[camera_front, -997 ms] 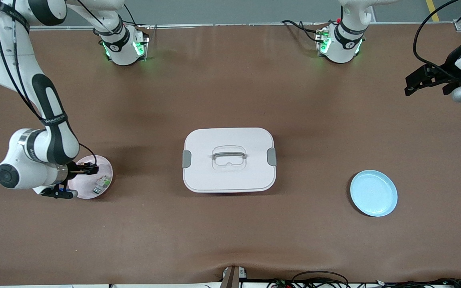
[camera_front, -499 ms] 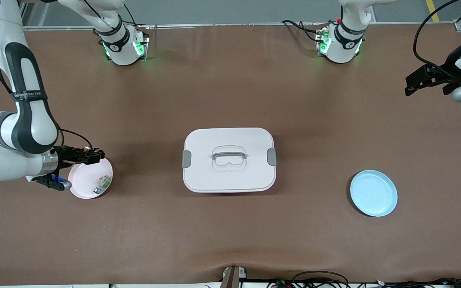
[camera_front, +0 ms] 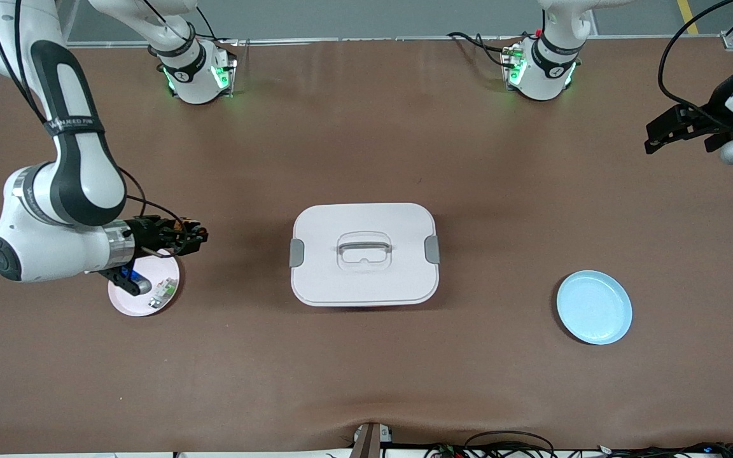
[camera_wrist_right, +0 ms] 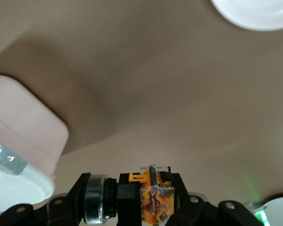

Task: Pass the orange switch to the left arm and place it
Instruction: 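Lift the switch with the right gripper over the white box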

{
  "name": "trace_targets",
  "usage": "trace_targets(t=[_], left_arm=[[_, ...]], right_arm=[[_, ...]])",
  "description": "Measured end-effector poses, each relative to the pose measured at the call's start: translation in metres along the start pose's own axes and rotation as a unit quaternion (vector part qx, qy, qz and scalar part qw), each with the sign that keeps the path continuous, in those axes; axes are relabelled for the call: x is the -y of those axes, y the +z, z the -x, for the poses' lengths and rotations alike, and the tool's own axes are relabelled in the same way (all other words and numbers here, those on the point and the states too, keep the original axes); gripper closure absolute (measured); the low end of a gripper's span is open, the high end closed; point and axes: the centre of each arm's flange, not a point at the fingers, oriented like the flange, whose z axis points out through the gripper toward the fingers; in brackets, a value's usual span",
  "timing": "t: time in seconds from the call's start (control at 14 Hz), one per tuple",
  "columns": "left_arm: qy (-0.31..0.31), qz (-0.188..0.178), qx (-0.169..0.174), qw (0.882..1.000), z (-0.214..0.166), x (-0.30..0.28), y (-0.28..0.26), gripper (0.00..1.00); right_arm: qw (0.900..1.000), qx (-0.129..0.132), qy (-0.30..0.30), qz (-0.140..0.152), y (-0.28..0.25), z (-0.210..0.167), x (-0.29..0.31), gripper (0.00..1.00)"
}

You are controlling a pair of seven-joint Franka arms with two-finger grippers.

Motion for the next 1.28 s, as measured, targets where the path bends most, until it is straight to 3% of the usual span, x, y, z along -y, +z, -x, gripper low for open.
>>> trace_targets(t=[0.21, 0.43, 0.85, 1.0, 1.28], left_arm=[[0.0, 0.0, 0.0, 1.0, 0.0, 0.0, 0.0, 0.0], [0.0, 0.0, 0.0, 1.0, 0.0, 0.0, 0.0, 0.0], [0.001, 0.0, 0.0, 1.0, 0.0, -0.002, 0.0, 0.0], [0.002, 0.0, 0.001, 1.0, 0.0, -0.002, 0.001, 0.0], [0.004, 0.001, 0.011, 1.0, -0.007, -0.003, 0.011, 0.0]], right_arm=[[0.999, 0.014, 0.035, -0.014, 0.007, 0.04, 0.043, 0.27], [0.995, 0.046, 0.073, -0.043, 0.021, 0.082, 0.09, 0.27], [0.984, 0.045, 0.144, -0.092, 0.04, 0.13, 0.154, 0.27], [0.976, 0.039, 0.177, -0.122, 0.048, 0.155, 0.184, 0.27], [0.949, 0.046, 0.242, -0.198, 0.049, 0.19, 0.224, 0.27]])
